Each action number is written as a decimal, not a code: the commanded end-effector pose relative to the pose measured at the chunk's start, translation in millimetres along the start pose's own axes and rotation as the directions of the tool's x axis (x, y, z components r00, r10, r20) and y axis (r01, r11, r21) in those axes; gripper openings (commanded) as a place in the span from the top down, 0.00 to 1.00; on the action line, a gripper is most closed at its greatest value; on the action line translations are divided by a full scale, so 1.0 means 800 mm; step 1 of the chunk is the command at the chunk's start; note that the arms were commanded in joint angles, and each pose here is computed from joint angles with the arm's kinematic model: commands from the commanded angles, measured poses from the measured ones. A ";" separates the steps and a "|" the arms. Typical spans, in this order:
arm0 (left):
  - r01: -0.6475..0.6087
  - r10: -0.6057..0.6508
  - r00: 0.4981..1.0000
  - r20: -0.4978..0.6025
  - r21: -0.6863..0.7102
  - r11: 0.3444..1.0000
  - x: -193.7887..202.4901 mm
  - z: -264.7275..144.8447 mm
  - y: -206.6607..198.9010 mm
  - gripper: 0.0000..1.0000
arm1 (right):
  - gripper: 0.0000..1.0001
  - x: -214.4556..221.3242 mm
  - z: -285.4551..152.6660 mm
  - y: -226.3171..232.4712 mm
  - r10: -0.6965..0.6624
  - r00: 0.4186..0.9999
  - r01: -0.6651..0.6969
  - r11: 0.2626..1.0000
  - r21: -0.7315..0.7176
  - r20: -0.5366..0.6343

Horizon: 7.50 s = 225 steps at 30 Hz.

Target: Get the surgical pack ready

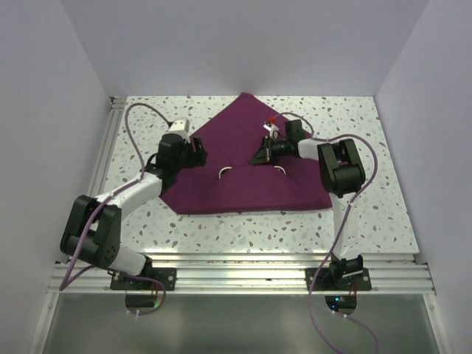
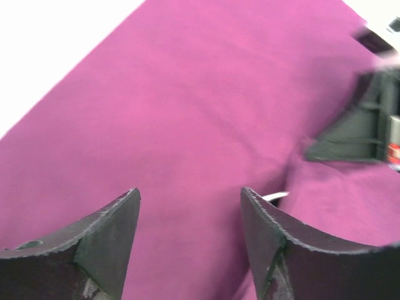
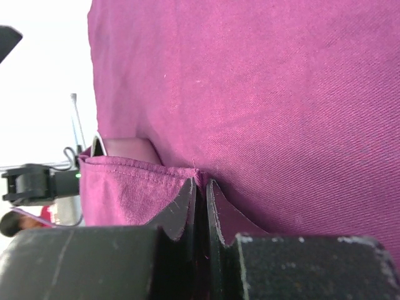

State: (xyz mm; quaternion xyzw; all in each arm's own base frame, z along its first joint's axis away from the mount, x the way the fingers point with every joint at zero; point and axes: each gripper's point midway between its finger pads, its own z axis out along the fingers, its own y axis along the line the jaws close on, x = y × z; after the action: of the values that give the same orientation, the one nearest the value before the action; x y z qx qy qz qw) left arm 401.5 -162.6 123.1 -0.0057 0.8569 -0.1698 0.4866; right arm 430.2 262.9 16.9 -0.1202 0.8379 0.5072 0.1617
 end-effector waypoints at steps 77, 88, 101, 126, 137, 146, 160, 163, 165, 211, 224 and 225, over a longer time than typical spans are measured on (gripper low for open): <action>0.317 -0.278 0.947 0.160 -0.593 0.740 0.018 -0.107 0.264 0.99 | 1.00 0.077 0.022 -0.035 0.260 0.954 -0.259 0.966 0.024 -0.151; 0.291 -0.280 0.955 0.100 -0.512 0.808 0.022 -0.080 0.245 1.00 | 1.00 0.077 0.022 -0.034 0.264 0.953 -0.263 0.964 0.025 -0.151; 0.201 -0.195 0.979 0.057 -0.409 0.890 -0.001 -0.053 0.176 1.00 | 1.00 0.078 0.023 -0.036 0.268 0.951 -0.267 0.963 0.026 -0.152; -0.190 0.091 0.973 -0.211 -0.518 0.834 0.055 -0.018 0.131 0.73 | 1.00 0.079 0.025 -0.039 0.272 0.950 -0.271 0.962 0.030 -0.154; -0.231 0.111 0.964 -0.240 -0.556 0.798 0.062 -0.019 0.139 0.46 | 1.00 0.081 0.024 -0.039 0.273 0.949 -0.271 0.962 0.034 -0.156; -0.223 0.099 0.963 -0.251 -0.540 0.812 0.068 -0.023 0.135 0.48 | 1.00 0.081 0.025 -0.039 0.272 0.949 -0.270 0.962 0.037 -0.156; -0.241 0.108 0.957 -0.271 -0.530 0.813 0.068 -0.030 0.134 0.50 | 1.00 0.081 0.025 -0.039 0.272 0.949 -0.269 0.962 0.039 -0.156; -0.246 0.105 0.956 -0.276 -0.550 0.798 0.065 -0.030 0.137 0.66 | 1.00 0.081 0.025 -0.039 0.273 0.949 -0.271 0.962 0.038 -0.158; -0.255 0.103 0.952 -0.287 -0.564 0.785 0.067 -0.032 0.141 0.81 | 1.00 0.081 0.025 -0.039 0.273 0.949 -0.271 0.962 0.039 -0.157; 0.047 -0.041 0.984 -0.173 0.029 0.998 -0.014 0.069 -0.278 1.00 | 1.00 0.098 0.038 -0.056 0.335 0.921 -0.325 0.942 0.082 -0.201; 0.160 -0.130 0.985 -0.112 0.330 0.930 -0.038 0.074 -0.373 1.00 | 1.00 0.102 0.039 -0.060 0.346 0.915 -0.336 0.938 0.083 -0.208; 0.160 -0.126 0.985 -0.119 0.339 0.927 -0.032 0.075 -0.375 1.00 | 1.00 0.103 0.039 -0.060 0.345 0.915 -0.335 0.938 0.083 -0.210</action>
State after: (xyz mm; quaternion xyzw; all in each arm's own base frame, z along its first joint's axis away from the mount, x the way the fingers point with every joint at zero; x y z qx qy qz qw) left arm 414.3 -418.4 164.5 0.0158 0.8790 -0.2651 0.3959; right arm 410.9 270.4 13.9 -0.0510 0.8281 0.5570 0.0363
